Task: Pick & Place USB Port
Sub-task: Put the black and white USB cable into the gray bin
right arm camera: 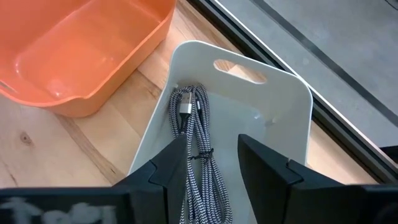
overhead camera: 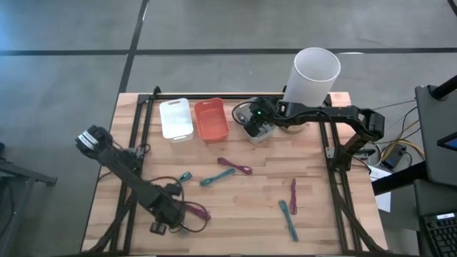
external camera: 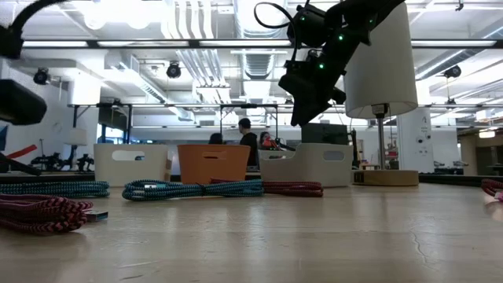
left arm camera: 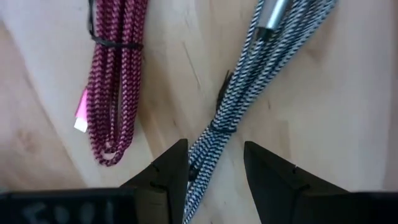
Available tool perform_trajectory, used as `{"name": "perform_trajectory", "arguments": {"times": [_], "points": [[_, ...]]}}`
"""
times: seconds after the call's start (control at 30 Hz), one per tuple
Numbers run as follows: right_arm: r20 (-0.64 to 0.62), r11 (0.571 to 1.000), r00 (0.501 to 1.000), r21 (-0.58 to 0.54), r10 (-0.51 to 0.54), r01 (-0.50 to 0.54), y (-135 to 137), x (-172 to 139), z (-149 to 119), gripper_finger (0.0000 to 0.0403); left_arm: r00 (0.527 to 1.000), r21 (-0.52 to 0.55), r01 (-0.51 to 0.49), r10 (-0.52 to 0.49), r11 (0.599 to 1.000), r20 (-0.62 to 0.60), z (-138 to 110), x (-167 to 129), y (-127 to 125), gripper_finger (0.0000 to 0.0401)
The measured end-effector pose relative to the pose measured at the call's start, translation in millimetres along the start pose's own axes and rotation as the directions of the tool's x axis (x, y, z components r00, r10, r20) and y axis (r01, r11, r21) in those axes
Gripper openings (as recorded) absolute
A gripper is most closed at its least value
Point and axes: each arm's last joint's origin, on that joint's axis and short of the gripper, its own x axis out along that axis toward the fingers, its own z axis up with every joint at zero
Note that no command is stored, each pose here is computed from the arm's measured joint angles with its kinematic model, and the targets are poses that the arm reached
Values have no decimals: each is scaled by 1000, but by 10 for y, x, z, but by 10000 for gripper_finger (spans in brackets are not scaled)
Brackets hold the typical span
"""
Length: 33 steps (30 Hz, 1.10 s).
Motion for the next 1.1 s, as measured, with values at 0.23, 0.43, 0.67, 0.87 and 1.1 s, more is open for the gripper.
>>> {"name": "perform_trajectory", "arguments": {"times": [0.23, 0.43, 0.67, 0.87, 1.1], "points": [[0, 1000, 1000, -2, 1, -1, 4, -3, -1, 129, 999, 7, -25, 25, 1000, -32, 8, 145, -22, 147], [0, 1000, 1000, -2, 1, -1, 6, -4, -2, 130, 998, 33, -64, 65, 997, -28, 1, 176, -28, 104], [0, 1000, 1000, -6, 1, -1, 6, -2, -2, 137, 998, 12, -59, 59, 998, 10, -1, 104, -36, 13], [0, 1000, 1000, -10, 6, -6, 25, -9, -7, 130, 995, 8, -68, 67, 998, 77, 45, -27, -69, 23], [-1, 996, 999, -80, 49, -49, 98, -33, -22, 123, 941, 39, -228, 210, 973, 267, 112, -311, -59, 14]]}}
